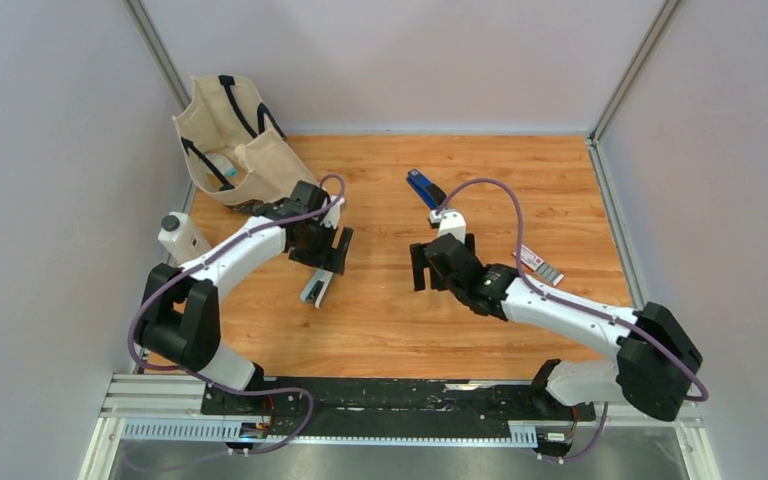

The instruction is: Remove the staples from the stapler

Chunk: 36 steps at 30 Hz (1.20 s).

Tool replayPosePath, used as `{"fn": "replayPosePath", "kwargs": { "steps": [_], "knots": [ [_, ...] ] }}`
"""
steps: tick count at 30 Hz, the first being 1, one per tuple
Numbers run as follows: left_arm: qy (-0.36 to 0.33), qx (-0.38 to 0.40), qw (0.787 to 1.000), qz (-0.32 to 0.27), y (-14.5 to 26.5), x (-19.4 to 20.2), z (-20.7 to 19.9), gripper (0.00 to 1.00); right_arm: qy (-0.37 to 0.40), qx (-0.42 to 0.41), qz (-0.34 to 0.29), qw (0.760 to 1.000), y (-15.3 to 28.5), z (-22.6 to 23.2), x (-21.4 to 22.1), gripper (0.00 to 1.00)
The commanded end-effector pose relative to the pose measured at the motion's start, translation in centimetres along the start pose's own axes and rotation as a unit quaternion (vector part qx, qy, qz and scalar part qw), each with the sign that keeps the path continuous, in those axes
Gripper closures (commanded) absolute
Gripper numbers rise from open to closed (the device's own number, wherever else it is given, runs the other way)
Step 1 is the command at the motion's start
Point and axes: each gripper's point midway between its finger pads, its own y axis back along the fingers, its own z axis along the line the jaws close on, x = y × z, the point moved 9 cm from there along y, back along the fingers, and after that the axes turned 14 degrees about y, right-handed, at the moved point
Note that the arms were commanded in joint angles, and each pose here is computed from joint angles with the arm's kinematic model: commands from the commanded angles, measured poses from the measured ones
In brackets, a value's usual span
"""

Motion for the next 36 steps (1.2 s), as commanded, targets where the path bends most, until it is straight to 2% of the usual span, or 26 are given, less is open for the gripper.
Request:
{"fn": "replayPosePath", "kwargs": {
  "steps": [1, 5, 8, 11, 16, 22, 30, 36],
  "knots": [
    [0.029, 0.077, 0.993, -0.08, 5.9, -3.9, 0.7, 0.15, 0.001, -0.018, -0.015, 1.0, -0.6, 3.4, -2.5, 0.12],
    [0.069, 0.079, 0.988, -0.11, 10.4, -5.5, 3.9, 0.16, 0.056, -0.019, 0.007, 0.998, -2.3, 7.8, -3.4, 0.1],
    [0.077, 0.056, 0.986, -0.136, 12.7, -4.8, 5.7, 0.16, 0.077, -0.036, 0.006, 0.996, -3.6, 11.3, -4.5, 0.09],
    [0.083, 0.036, 0.985, -0.144, 13.9, -3.5, 6.8, 0.16, 0.078, -0.06, 0.014, 0.995, -5.0, 14.3, -5.2, 0.12],
    [0.091, 0.001, 0.988, -0.126, 14.4, -1.5, 8.2, 0.17, 0.063, -0.11, 0.024, 0.992, -6.5, 18.0, -5.5, 0.21],
    [0.09, -0.033, 0.985, -0.146, 14.2, -0.8, 8.9, 0.17, 0.059, -0.15, 0.034, 0.986, -7.0, 20.7, -5.0, 0.27],
    [0.094, -0.059, 0.985, -0.132, 13.8, -0.8, 9.5, 0.17, 0.045, -0.171, 0.042, 0.983, -8.1, 22.1, -4.5, 0.39],
    [0.09, -0.072, 0.984, -0.133, 13.8, -0.8, 9.8, 0.17, 0.046, -0.169, 0.055, 0.983, -8.8, 22.3, -3.6, 0.56]
  ]
}}
